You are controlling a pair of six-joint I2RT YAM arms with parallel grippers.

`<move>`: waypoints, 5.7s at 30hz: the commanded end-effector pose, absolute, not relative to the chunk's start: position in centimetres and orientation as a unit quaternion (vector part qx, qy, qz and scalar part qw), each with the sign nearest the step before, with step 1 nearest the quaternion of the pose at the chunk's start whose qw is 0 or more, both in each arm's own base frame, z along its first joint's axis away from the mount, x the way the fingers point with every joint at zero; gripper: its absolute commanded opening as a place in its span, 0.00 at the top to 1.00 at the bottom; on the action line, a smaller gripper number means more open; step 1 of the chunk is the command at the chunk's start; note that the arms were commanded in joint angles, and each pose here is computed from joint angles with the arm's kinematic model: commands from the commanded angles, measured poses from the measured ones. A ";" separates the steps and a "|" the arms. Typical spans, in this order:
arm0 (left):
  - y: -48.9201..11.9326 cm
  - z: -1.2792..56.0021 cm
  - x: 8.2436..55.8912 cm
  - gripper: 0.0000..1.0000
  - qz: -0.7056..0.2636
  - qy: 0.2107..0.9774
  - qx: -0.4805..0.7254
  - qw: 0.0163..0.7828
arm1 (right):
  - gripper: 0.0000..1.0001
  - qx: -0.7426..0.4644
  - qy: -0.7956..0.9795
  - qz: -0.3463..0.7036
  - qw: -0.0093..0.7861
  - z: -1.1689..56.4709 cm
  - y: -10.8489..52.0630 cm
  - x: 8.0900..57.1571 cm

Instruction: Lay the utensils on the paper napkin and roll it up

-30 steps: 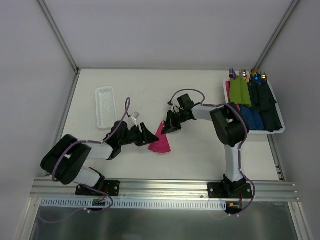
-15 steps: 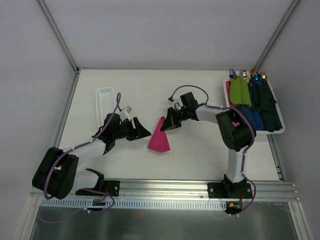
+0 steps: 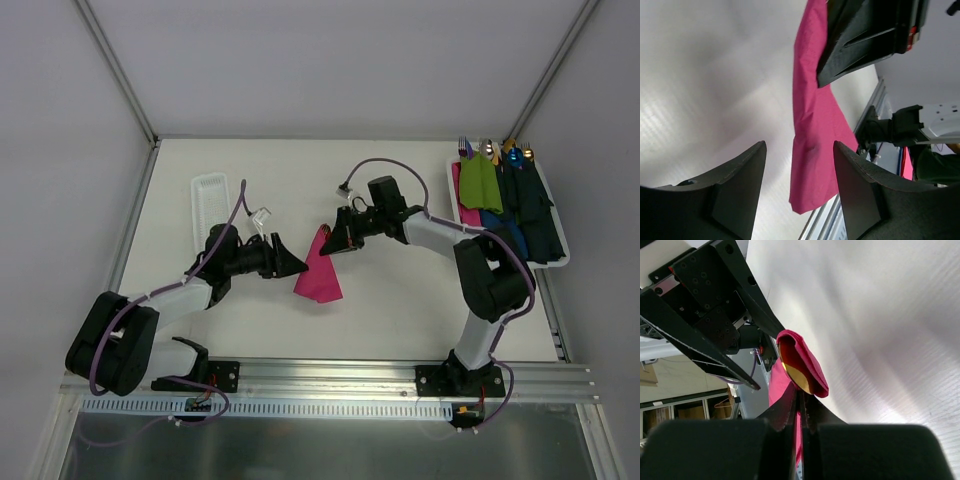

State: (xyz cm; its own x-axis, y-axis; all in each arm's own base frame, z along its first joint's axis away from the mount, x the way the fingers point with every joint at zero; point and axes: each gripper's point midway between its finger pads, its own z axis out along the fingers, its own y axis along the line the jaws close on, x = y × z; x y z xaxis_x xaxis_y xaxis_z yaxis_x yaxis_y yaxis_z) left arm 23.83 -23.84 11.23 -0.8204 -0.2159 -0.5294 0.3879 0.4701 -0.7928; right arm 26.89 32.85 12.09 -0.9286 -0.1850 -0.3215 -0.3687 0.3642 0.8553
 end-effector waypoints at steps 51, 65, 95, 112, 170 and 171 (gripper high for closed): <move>-24.8 26.2 24.1 1.00 -0.599 0.647 0.014 0.472 | 0.01 -0.293 0.745 0.555 0.226 28.3 32.0 23.5; -25.0 28.2 23.2 1.00 -0.633 0.617 0.013 0.468 | 0.01 -0.317 0.776 0.505 0.208 24.9 33.7 23.0; -25.0 29.9 22.9 0.78 -0.625 0.619 0.029 0.475 | 1.00 -0.372 0.728 0.553 0.163 24.7 34.0 19.7; -25.6 29.9 23.9 0.56 -0.616 0.634 0.032 0.467 | 1.00 -0.393 0.707 0.565 0.163 25.7 34.1 18.0; -18.5 33.5 27.1 1.00 -0.540 0.602 -0.111 0.578 | 0.69 -0.312 0.729 0.410 0.451 34.9 25.7 27.6; -18.4 33.6 27.1 1.00 -0.538 0.601 -0.116 0.580 | 0.70 -0.317 0.724 0.417 0.449 35.4 26.2 27.2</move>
